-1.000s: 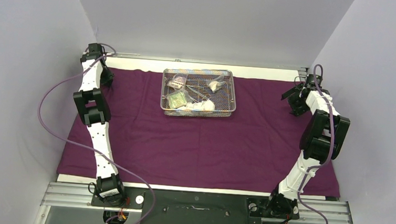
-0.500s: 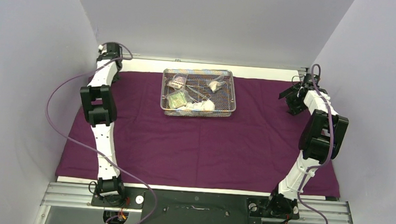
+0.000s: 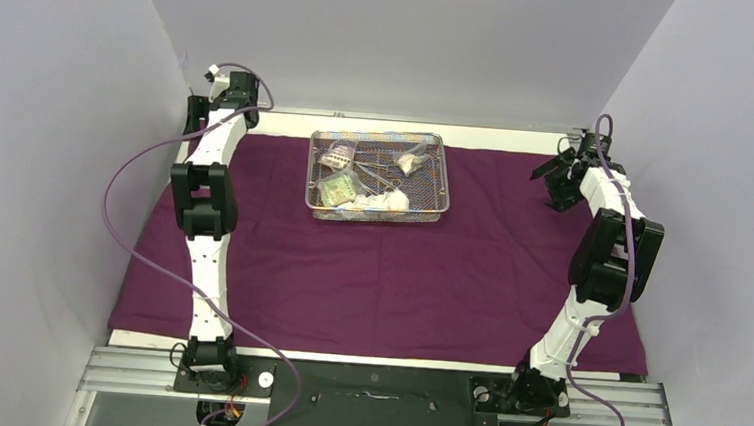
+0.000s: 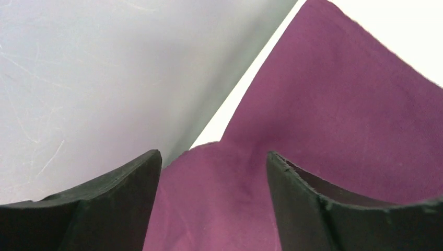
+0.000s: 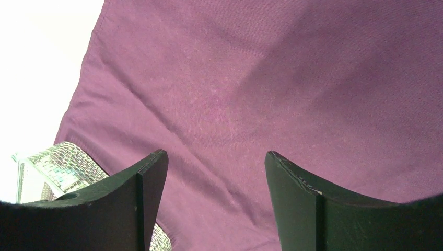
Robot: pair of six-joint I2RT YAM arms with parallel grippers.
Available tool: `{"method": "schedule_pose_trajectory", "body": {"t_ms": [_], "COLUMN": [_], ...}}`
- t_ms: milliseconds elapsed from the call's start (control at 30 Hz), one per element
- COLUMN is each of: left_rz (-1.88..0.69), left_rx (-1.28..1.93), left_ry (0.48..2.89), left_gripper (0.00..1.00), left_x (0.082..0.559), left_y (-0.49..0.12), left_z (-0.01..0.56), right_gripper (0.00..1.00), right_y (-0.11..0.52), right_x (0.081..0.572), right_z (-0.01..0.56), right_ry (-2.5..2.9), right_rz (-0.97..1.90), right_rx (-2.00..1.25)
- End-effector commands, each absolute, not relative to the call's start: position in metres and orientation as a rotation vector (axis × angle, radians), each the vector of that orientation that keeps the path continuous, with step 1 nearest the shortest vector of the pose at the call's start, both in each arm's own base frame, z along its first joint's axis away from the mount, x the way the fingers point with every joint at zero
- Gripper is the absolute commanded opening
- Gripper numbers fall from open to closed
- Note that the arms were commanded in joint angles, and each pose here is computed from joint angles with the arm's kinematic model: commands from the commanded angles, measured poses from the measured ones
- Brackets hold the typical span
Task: Open and lay out the surgical kit
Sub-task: Smooth out the surgical kit at the center of the board.
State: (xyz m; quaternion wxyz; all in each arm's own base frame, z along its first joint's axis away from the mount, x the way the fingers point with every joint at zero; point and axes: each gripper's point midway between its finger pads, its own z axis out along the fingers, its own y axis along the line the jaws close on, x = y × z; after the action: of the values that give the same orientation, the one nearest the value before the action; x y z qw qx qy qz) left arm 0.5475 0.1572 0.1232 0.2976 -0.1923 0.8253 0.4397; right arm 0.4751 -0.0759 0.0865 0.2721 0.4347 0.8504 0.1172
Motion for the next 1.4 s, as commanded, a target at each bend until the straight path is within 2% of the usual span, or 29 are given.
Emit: {"method": "schedule_pose_trajectory", "body": {"t_ms": [0,100,400,500,633,900,1067,1233,1300,1367], "left_rz": [1.182,1.161,1.019,0.879,0.702,0.61,0.537,0.549,0.548,0.549], "left_rx": [-0.62,-0.635,-0.692,-0.772,-0.931,-0.925,-1.037,-1.058,-1.068,-1.075], "left_ry": [2.174,2.183,2.258,2.349,2.425,2.425,2.469,2.476,2.473,2.473], "left_gripper": [0.74,0.79,0.83,0.81,0.72,0.75,0.64,0.59,0.52,0.4], "left_x": [0.541,0.543,0.542,0.535,0.521,0.53,0.52,0.514,0.514,0.514], "left_y": [0.172,0.17,0.171,0.175,0.183,0.19,0.199,0.2,0.2,0.201], "left_z": [0.131,0.129,0.11,0.087,0.061,0.057,0.038,0.031,0.031,0.03], "right_gripper": [0.65,0.65,0.65,0.65,0.65,0.64,0.64,0.64,0.64,0.64], "right_y": [-0.075,-0.074,-0.073,-0.072,-0.07,-0.064,-0.063,-0.063,-0.063,-0.063], "right_x": [0.483,0.484,0.494,0.494,0.495,0.499,0.5,0.503,0.505,0.506], "right_z": [0.093,0.094,0.098,0.098,0.099,0.099,0.101,0.105,0.106,0.107], "right_ry": [2.278,2.283,2.281,2.281,2.278,2.278,2.276,2.265,2.263,2.26], "right_rz": [0.335,0.341,0.364,0.369,0.374,0.389,0.392,0.396,0.4,0.406], "right_rx": [1.144,1.136,1.128,1.132,1.131,1.129,1.13,1.131,1.132,1.134]}}
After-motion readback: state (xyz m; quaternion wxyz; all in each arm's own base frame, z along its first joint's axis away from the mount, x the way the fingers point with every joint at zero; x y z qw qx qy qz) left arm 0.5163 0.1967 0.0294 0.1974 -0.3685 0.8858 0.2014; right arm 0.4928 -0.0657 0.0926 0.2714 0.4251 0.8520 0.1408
